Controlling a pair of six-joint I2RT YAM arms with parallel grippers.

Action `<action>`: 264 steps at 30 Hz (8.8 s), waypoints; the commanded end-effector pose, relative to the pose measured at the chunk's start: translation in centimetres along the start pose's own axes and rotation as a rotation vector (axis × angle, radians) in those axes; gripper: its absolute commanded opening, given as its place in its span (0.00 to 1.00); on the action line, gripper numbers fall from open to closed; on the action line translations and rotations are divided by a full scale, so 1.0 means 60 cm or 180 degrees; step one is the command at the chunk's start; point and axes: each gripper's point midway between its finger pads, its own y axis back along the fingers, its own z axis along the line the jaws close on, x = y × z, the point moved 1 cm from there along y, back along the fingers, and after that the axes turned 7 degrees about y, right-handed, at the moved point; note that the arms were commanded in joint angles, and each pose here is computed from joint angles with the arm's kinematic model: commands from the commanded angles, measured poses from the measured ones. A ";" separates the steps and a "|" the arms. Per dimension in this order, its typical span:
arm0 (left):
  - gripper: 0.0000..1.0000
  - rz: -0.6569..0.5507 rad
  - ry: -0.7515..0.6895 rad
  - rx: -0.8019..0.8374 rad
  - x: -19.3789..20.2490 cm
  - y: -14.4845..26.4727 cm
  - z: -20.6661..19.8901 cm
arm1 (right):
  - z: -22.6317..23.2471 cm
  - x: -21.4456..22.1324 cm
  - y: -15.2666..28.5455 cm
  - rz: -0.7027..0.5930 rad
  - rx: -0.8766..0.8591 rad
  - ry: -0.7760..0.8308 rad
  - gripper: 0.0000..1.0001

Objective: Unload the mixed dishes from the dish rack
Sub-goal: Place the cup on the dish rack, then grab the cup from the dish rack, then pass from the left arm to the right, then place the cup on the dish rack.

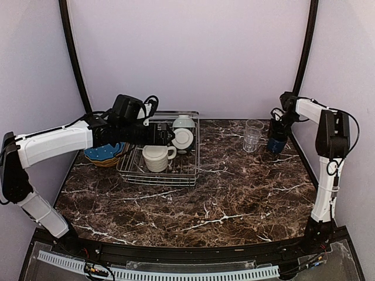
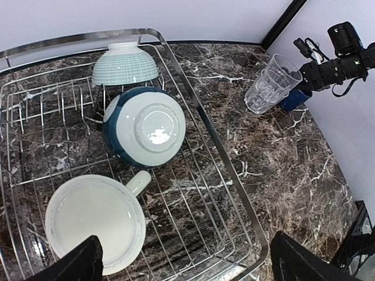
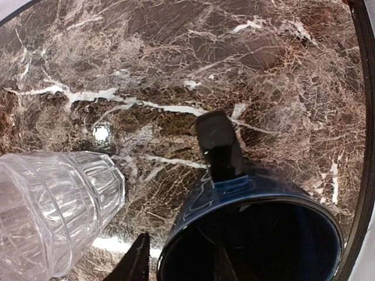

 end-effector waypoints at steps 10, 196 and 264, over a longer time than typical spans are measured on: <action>0.99 0.0635 -0.0537 -0.1401 0.012 -0.029 0.108 | 0.022 0.013 0.143 -0.0659 0.0161 0.0058 0.84; 0.95 -0.0247 -0.0735 0.1054 -0.126 0.089 -0.107 | 0.623 0.198 0.325 -0.1500 -0.3706 0.1385 0.00; 0.97 0.0459 0.0741 0.0605 -0.043 -0.148 0.037 | 0.068 0.201 0.205 -0.1297 -0.0306 -0.0223 0.99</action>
